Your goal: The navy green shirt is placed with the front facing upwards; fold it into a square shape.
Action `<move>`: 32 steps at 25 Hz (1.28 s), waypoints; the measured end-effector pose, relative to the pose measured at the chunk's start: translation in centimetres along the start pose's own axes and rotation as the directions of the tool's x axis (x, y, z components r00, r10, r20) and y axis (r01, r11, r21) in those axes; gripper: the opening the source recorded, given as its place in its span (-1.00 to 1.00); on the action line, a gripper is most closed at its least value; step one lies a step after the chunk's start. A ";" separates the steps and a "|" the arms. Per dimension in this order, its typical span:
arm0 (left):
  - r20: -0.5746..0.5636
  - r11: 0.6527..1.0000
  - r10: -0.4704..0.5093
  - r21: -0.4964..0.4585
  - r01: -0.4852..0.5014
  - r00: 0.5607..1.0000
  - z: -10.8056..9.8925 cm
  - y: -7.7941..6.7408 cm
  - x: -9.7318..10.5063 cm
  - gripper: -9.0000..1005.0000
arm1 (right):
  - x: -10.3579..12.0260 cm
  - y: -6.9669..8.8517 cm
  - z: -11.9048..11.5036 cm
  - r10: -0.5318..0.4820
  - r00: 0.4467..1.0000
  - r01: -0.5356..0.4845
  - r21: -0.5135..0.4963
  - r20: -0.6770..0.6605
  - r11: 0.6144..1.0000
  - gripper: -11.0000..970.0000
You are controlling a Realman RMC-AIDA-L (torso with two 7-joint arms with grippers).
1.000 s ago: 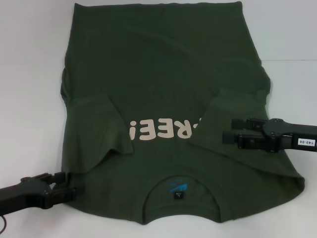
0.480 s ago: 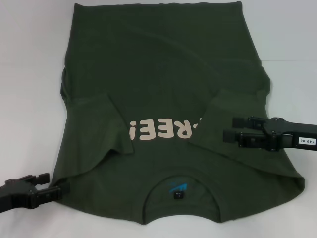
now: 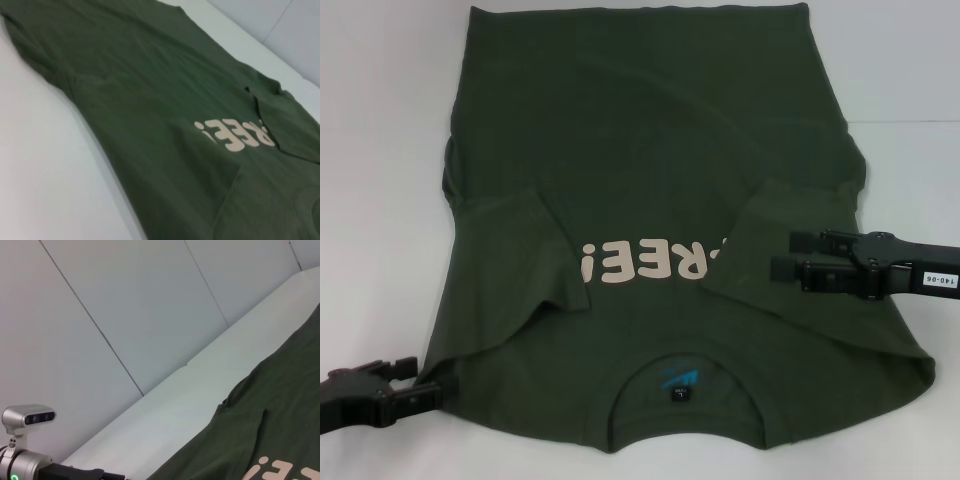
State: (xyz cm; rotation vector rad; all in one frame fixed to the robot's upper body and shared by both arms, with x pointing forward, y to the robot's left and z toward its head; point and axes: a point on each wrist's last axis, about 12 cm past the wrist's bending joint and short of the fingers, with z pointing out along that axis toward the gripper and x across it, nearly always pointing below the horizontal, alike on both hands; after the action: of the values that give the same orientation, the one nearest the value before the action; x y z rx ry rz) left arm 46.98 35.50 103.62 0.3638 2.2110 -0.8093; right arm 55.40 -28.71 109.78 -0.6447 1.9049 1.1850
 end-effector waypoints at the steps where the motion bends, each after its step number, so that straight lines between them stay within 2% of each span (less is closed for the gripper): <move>1: -0.006 1.000 -0.003 -0.002 0.003 1.000 0.0 0.0 0.1 0.71 | 0.0 0.0 0.0 0.000 1.000 0.000 0.000 0.000 1.000 0.91; 9: -0.031 1.000 -0.002 0.019 0.002 1.000 0.1 -0.2 0.1 0.71 | 0.1 0.0 0.0 0.002 1.000 -0.002 0.001 0.000 1.000 0.91; 21: -0.048 0.992 0.030 0.124 -0.024 0.998 1.2 -1.4 -0.8 0.71 | 0.2 0.0 -0.2 0.005 1.000 -0.005 0.004 0.002 1.000 0.91; 27: -0.068 0.989 0.054 0.140 -0.044 0.996 2.1 -1.7 -1.2 0.71 | 0.3 0.0 -0.3 0.008 1.000 -0.008 0.007 0.005 1.000 0.91; 32: -0.066 0.990 0.053 0.132 -0.044 0.996 1.9 -1.6 -1.4 0.71 | 0.3 0.0 -0.3 0.008 1.000 -0.008 0.007 0.006 1.000 0.91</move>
State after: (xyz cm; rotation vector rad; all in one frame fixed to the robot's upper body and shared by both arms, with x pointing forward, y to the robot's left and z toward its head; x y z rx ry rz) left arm 48.22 33.01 104.28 0.5152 2.2096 -0.9302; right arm 55.16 -29.04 109.63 -0.6299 1.9077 1.1832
